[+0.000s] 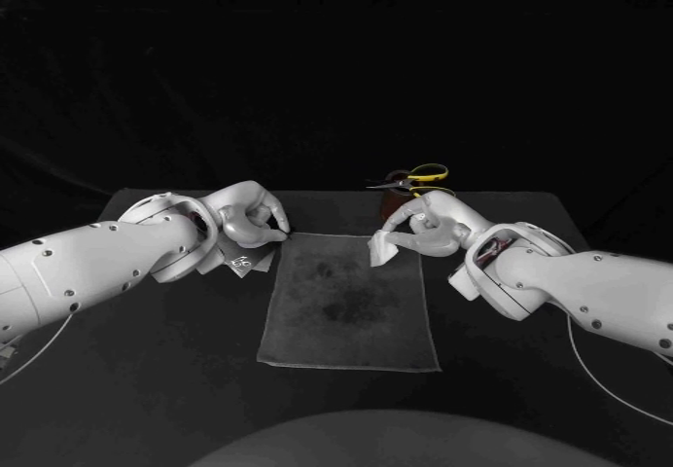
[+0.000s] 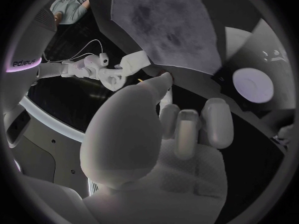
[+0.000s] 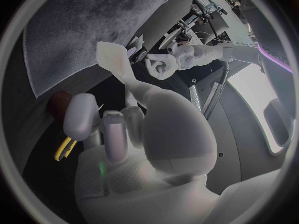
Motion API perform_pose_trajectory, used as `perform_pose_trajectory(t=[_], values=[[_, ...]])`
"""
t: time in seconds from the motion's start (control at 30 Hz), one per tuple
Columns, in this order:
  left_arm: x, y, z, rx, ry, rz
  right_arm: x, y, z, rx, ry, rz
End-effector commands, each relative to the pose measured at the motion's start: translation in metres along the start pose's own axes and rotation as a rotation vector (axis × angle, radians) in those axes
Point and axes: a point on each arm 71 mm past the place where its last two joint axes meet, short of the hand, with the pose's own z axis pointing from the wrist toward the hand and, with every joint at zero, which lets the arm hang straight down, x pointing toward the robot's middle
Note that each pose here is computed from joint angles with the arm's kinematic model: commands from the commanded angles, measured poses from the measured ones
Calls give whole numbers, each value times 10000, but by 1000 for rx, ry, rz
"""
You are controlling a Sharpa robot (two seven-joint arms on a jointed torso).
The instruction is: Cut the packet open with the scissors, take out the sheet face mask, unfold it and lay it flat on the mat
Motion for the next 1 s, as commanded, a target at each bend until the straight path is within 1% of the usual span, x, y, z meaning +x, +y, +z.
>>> perform_pose_trajectory(t=[0.03, 0.13, 0.17, 0.23, 0.27, 0.3, 0.47, 0.57, 0.67, 0.83, 1.0], values=[[-231, 268, -21, -88, -49, -38, 11, 14, 2, -7, 12, -5], [-490, 560, -70, -164, -117, -26, 12, 17, -1, -7, 12, -4], [-540, 616, -83, -179, -130, -25, 11, 17, -1, -7, 12, -4], [-712, 817, -134, -233, -174, -17, 9, 16, -5, -6, 12, -4], [-756, 869, -149, -247, -184, -15, 9, 16, -6, -6, 12, -4], [-824, 953, -177, -271, -200, -12, 7, 15, -8, -6, 12, -4], [-1078, 1271, -310, -360, -258, 12, 3, 11, -13, -5, 11, -4], [-1171, 1398, -373, -404, -278, 17, 1, 9, -14, -4, 10, -4], [-1237, 1509, -425, -449, -278, 18, 4, 12, -13, -5, 11, -4], [-1278, 1605, -469, -491, -262, 27, 2, 11, -15, -4, 11, -4], [-1251, 1666, -473, -522, -230, 42, 4, 13, -15, -5, 12, -4]])
